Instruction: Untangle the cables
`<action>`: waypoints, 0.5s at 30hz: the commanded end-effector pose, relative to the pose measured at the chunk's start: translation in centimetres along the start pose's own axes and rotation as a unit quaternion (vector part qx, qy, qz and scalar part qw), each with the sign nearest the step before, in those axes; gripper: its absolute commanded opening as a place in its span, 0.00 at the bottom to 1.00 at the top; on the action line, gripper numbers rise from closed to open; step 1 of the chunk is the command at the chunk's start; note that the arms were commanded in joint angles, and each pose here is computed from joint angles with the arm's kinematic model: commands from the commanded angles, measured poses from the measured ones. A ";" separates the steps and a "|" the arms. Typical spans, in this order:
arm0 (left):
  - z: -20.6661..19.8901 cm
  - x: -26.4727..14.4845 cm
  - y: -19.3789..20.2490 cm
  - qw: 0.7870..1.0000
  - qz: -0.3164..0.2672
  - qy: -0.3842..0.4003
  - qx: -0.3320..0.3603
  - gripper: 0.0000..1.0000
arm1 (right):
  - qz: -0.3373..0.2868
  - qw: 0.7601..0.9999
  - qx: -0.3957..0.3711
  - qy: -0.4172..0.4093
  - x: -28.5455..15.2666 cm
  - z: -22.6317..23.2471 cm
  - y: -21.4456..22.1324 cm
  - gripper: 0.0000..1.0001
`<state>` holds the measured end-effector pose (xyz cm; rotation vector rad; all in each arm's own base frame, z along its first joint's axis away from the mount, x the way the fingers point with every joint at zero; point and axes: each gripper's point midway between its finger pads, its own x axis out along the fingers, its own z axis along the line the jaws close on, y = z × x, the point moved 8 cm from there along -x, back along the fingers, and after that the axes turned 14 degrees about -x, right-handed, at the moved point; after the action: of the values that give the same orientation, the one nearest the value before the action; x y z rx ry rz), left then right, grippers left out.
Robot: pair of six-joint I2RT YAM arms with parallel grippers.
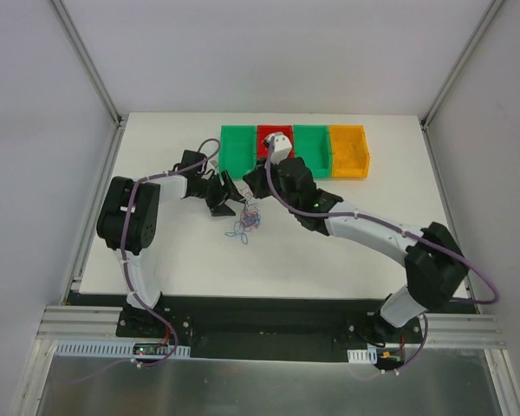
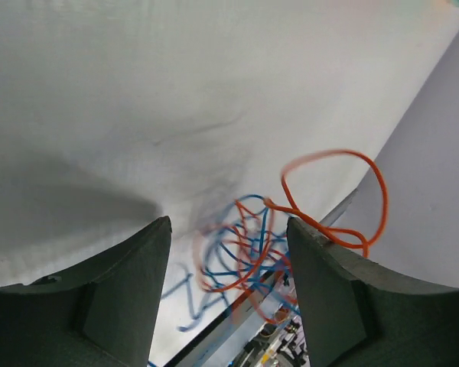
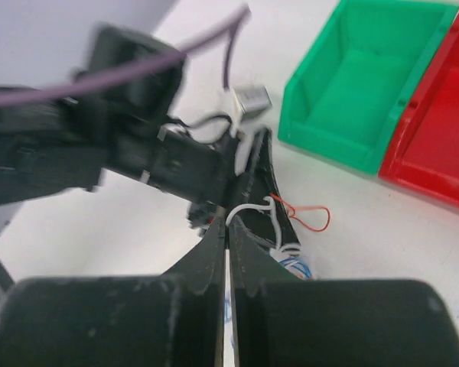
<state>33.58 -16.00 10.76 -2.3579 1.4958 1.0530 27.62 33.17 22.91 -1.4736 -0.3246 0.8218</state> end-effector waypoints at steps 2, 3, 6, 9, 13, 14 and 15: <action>0.4 1.1 -0.1 1.000 0.001 -0.017 0.018 0.58 | -0.125 0.992 0.001 -0.017 -5.5 0.4 -7.2 0.01; 0.4 1.3 0.1 1.000 0.000 -0.019 0.024 0.57 | -0.137 0.990 0.003 -0.019 -6.6 0.5 -8.2 0.01; 0.1 1.6 0.7 0.999 0.005 -0.024 0.041 0.54 | -0.176 0.984 -0.006 -0.016 -10.0 0.4 -11.3 0.01; -0.6 1.5 0.9 0.999 0.014 -0.012 0.048 0.52 | -0.203 0.979 -0.014 0.003 -12.8 -0.1 -13.7 0.01; -4.7 -1.2 1.9 0.988 0.022 0.061 0.140 0.57 | -0.191 0.980 -0.039 0.025 -14.0 -0.6 -16.0 0.01; -5.6 -2.2 2.3 0.982 0.011 0.076 0.173 0.60 | -0.190 0.980 -0.043 0.030 -14.0 -0.6 -16.4 0.01; -7.0 -4.1 3.1 0.971 -0.015 0.094 0.217 0.64 | -0.193 0.980 -0.043 0.031 -14.0 -0.5 -16.9 0.01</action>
<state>33.08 -17.91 10.33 -2.2480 1.5775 0.9665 22.71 26.16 40.43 -1.3902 -0.5948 0.5106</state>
